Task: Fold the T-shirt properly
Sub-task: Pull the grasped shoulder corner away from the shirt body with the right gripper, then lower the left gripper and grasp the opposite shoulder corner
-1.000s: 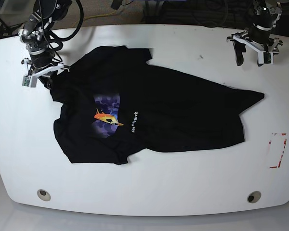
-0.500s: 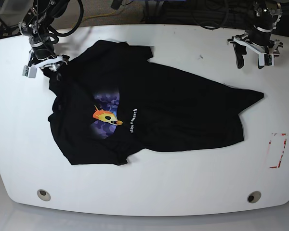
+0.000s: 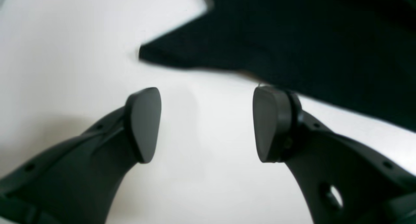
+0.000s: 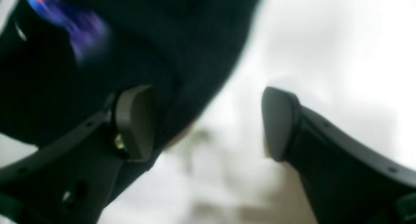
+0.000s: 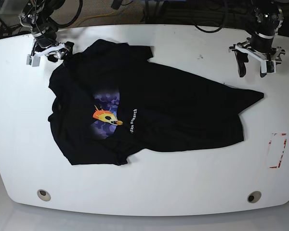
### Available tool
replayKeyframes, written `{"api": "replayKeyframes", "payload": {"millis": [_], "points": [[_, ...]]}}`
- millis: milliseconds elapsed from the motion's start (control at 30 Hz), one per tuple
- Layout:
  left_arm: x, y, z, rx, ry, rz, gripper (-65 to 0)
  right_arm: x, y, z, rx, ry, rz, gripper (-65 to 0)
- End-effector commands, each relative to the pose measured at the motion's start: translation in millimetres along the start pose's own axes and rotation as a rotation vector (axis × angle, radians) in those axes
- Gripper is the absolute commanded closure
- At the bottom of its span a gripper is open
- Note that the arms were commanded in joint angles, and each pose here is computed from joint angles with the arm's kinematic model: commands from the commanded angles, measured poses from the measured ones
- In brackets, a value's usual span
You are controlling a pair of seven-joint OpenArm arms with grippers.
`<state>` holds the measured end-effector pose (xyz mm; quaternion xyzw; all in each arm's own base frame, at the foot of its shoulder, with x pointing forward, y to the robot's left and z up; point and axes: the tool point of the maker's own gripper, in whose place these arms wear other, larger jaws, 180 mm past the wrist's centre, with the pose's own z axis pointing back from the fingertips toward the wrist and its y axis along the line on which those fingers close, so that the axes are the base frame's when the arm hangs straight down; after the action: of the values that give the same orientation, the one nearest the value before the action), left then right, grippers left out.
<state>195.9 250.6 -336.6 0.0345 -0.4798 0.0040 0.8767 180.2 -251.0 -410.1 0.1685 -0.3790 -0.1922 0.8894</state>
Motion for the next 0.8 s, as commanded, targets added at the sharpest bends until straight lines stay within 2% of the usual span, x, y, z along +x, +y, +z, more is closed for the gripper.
{"api": "replayKeyframes", "payload": {"millis": [0, 100, 233, 467, 567, 633, 733, 767], "points": [[13, 8, 4, 0.019, -0.042, -0.009, -40.8, 9, 7, 0, 0.016, -0.041, 0.007, -46.0], [24, 14, -1, 0.036, -0.075, -0.006, -40.8, 4, 8, -1, 0.018, -0.027, -0.001, -46.0], [31, 20, -8, 0.057, -0.060, -0.001, -40.8, 6, 9, -3, 0.021, -0.025, 0.000, -45.8], [57, 44, -23, 0.128, -0.043, 0.033, -41.0, 5, 10, -20, -0.018, 0.032, 0.072, -44.9], [74, 54, -30, 0.143, -0.036, 0.019, -41.0, 2, 8, -25, -0.025, 0.050, 0.081, -33.6], [78, 59, -38, 0.146, -0.016, 0.018, -41.0, -1, 8, -29, -0.018, 0.059, 0.071, -20.5], [74, 66, -50, 0.143, 0.013, 0.030, -41.0, -3, 8, -30, -0.016, 0.064, 0.067, -8.6], [73, 70, -54, 0.146, 0.020, 0.029, -41.0, -3, 8, -30, -0.015, 0.064, 0.068, -7.0]]}}
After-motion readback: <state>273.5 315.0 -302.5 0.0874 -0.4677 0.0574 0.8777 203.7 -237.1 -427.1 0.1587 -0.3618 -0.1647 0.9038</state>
